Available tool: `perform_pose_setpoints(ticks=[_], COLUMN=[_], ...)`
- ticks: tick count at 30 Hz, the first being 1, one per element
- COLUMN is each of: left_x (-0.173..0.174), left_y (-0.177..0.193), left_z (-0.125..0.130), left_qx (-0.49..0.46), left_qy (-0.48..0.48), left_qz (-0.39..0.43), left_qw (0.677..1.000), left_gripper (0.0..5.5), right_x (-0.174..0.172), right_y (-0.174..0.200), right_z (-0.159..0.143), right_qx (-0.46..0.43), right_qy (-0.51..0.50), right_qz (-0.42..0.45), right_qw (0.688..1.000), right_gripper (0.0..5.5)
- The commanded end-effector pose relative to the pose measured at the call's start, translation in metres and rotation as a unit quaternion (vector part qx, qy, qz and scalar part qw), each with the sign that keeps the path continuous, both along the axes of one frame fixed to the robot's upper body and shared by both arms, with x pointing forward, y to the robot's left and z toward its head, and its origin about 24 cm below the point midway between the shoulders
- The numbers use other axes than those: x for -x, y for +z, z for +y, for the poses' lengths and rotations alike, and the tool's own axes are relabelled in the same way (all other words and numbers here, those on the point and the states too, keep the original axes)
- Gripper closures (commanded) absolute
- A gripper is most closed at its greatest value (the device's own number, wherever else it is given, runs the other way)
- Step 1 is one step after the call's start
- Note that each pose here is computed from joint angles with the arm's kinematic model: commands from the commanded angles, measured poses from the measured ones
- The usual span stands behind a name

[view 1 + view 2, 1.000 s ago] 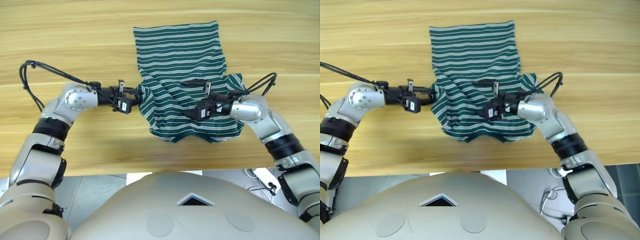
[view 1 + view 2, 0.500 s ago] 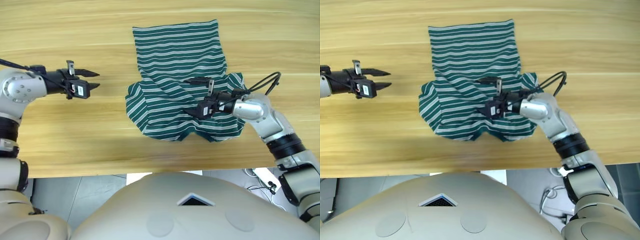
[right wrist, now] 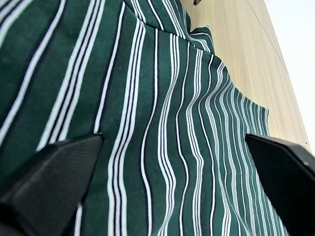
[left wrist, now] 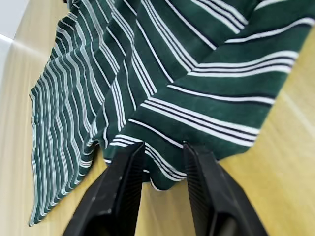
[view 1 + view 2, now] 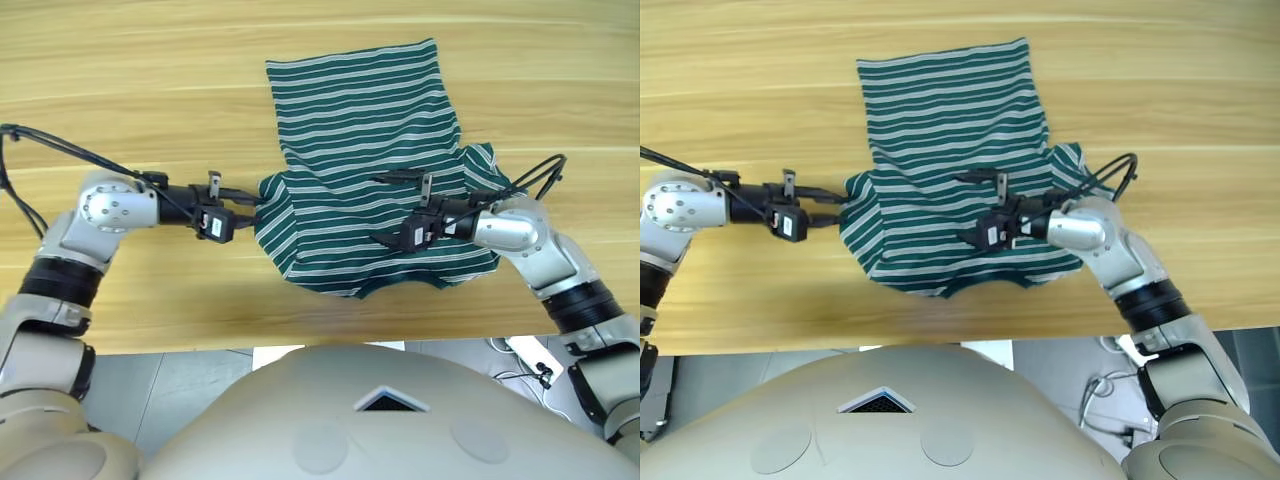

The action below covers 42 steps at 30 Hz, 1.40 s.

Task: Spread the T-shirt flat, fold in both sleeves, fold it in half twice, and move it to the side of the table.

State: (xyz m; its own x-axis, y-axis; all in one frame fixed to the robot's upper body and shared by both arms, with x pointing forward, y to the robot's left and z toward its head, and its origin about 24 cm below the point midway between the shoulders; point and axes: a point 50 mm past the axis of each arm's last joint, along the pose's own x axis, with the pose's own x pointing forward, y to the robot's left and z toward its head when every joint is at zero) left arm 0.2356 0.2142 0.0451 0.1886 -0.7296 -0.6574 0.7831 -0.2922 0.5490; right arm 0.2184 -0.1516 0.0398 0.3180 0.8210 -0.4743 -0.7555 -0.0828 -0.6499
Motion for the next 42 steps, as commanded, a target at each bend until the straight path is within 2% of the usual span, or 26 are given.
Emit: perform_pose_setpoints(ticks=[1,7,15,21,24,29,32,42], left_x=[-0.006,0.003,-0.012,-0.015,-0.010,0.002,0.007,0.012], left_y=[-0.011,-0.018,0.036,0.056,0.052,0.033,0.024,0.004], left_z=[0.000,0.037,0.075,0.090,0.077,0.032,0.012,-0.007], left_qx=[-0.041,-0.125,-0.134,-0.114,-0.067,0.033,0.054,0.028], left_qy=[0.005,0.032,0.115,0.153,0.128,0.045,0.016,-0.015], left_qz=[-0.008,-0.003,-0.089,-0.133,-0.129,-0.093,-0.074,-0.042], left_qw=[0.999,0.992,0.980,0.973,0.981,0.994,0.996,0.999], left_gripper=[4.04,4.04,4.04,4.04,4.04,4.04,4.04,4.04], right_x=[0.010,0.010,0.005,0.008,0.014,0.029,0.044,0.040], right_y=[-0.015,-0.015,-0.011,-0.001,0.007,0.011,0.013,0.006], right_z=[-0.002,-0.005,-0.006,0.000,0.004,0.007,0.011,0.019], right_qx=[0.039,0.041,0.041,0.012,-0.011,-0.024,-0.034,-0.037], right_qy=[0.009,0.002,-0.002,0.016,0.033,0.074,0.114,0.105], right_qz=[0.038,0.039,0.030,0.024,0.027,0.048,0.070,0.072], right_qw=[0.998,0.998,0.999,1.000,0.999,0.996,0.990,0.991], right_gripper=[0.15,0.15,0.15,0.15,0.15,0.15,0.15,0.15])
